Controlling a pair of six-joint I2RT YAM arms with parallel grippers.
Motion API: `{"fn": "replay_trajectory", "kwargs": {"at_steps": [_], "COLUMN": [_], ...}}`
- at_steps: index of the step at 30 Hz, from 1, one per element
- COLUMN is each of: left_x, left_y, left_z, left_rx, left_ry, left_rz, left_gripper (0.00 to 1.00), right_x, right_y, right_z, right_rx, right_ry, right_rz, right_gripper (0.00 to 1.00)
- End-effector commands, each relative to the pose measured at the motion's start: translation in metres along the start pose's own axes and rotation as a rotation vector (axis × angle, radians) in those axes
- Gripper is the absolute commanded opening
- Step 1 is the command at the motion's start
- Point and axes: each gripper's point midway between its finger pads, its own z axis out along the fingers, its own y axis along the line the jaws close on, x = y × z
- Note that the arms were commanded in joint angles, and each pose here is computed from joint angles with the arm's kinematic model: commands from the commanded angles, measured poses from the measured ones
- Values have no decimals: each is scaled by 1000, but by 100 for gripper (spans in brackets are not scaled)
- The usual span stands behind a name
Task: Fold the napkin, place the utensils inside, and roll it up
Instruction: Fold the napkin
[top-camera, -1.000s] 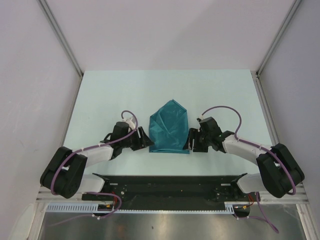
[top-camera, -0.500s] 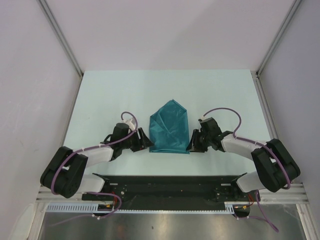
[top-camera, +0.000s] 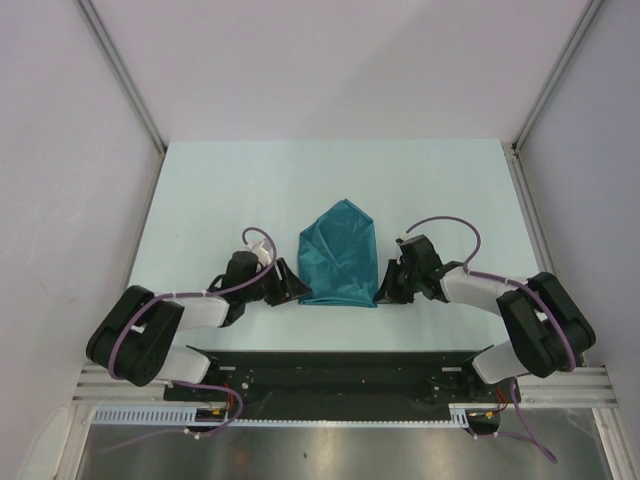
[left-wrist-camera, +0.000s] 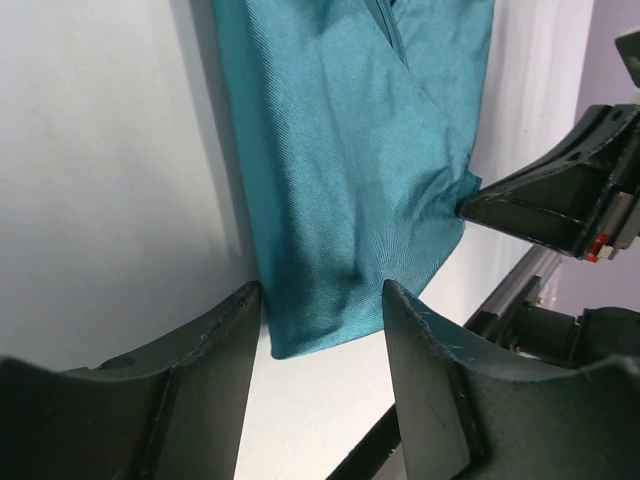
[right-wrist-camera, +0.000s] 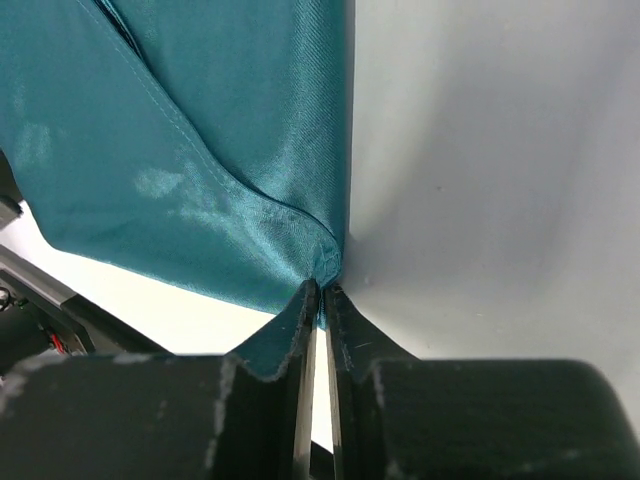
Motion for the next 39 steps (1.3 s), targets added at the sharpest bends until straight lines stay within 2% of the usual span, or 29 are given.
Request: {"fn": "replay_trajectory", "kwargs": {"at_steps": [1, 7, 14, 18, 21, 26, 27, 29, 30, 31, 33, 34, 37, 39], "left_x": [25, 36, 25, 24, 26, 25, 24, 21, 20, 18, 15, 13, 7, 6], "left_y": [3, 11, 10, 11, 13, 9, 10, 7, 6, 4, 0, -3, -7, -11], "left_z": [0, 0, 8, 12, 13, 15, 15, 15, 15, 15, 14, 14, 12, 10], "left_rx": [17, 1, -11, -22, -26, -27, -33, -43, -48, -50, -59, -56, -49, -29], "left_ry": [62, 73, 49, 56, 67, 82, 84, 93, 97, 99, 114, 114, 128, 144], "left_rz": [-47, -67, -61, -70, -71, -75, -75, -72, -73, -71, -67, -62, -72, -87], "left_gripper": [57, 52, 48, 36, 32, 13, 10, 1, 0, 0, 0, 0, 0, 0], "right_x": [3, 0, -1, -2, -2, -5, -8, -14, -19, -28, -42, -50, -61, -57], "right_y": [-12, -11, -11, -12, -13, -11, -9, -5, -5, 3, 12, 25, 51, 72], "right_z": [6, 7, 8, 7, 7, 6, 3, -3, -7, -17, -32, -45, -67, -70], "right_rx": [47, 47, 51, 54, 58, 57, 51, 56, 69, 56, 69, 48, 37, 18], "right_ry": [9, 3, 0, -5, -5, -11, -21, -36, -57, -97, -161, -215, -332, -382], "right_rz": [13, 13, 10, 7, 3, -10, -28, -49, -83, -110, -191, -242, -410, -508], "right_gripper": [11, 11, 11, 11, 11, 13, 15, 26, 32, 43, 54, 63, 75, 77]}}
